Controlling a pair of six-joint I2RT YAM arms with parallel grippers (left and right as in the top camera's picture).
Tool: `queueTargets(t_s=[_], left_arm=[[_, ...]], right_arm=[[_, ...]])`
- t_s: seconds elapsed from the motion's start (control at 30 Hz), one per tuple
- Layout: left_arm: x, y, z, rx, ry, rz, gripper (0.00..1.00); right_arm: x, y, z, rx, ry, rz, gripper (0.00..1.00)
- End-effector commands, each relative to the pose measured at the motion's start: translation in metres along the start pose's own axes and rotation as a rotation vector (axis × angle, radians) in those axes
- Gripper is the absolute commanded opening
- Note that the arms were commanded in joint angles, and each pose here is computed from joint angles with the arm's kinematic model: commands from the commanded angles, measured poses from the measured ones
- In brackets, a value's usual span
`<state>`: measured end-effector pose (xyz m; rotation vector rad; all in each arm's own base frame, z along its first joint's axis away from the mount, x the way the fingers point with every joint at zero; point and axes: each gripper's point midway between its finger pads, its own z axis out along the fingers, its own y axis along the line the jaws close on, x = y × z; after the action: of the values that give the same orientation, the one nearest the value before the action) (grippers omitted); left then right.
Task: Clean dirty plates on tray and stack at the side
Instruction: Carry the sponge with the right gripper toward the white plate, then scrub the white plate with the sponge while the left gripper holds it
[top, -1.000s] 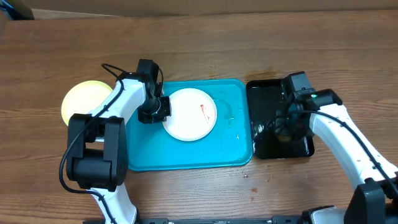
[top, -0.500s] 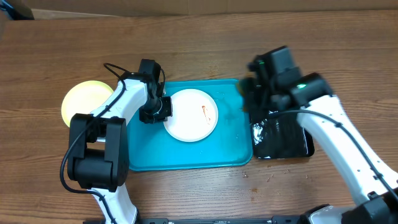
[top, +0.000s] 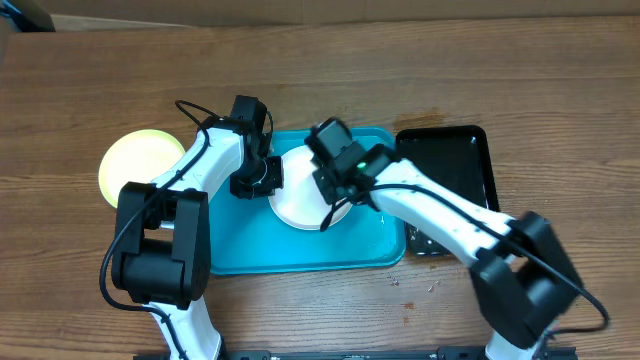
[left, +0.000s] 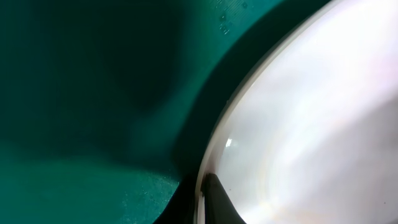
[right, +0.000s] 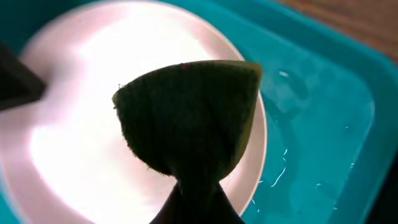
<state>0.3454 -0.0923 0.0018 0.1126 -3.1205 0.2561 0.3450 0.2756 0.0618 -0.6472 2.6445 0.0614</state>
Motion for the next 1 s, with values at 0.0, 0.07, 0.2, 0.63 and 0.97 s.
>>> queueTargets(t_s=[0.0, 0.07, 0.2, 0.63, 0.97], left_arm=[[0.021, 0.016, 0.029, -0.081, 0.082, 0.019, 0.04], [0.02, 0.016, 0.029, -0.08, 0.082, 0.019, 0.04], [0.02, 0.016, 0.029, -0.08, 0.081, 0.019, 0.04], [0.02, 0.016, 0.029, -0.08, 0.081, 0.019, 0.04], [0.02, 0.016, 0.029, -0.08, 0.081, 0.019, 0.04]], right_arm=[[-0.004, -0.01, 0.009, 0.07, -0.01, -0.006, 0.04], [0.001, -0.01, 0.016, 0.074, 0.01, -0.01, 0.04], [0.002, -0.009, 0.019, 0.073, 0.016, -0.011, 0.33], [0.005, -0.009, 0.026, 0.076, 0.026, 0.023, 0.34], [0.043, -0.002, 0.068, 0.053, 0.159, 0.061, 0.04]])
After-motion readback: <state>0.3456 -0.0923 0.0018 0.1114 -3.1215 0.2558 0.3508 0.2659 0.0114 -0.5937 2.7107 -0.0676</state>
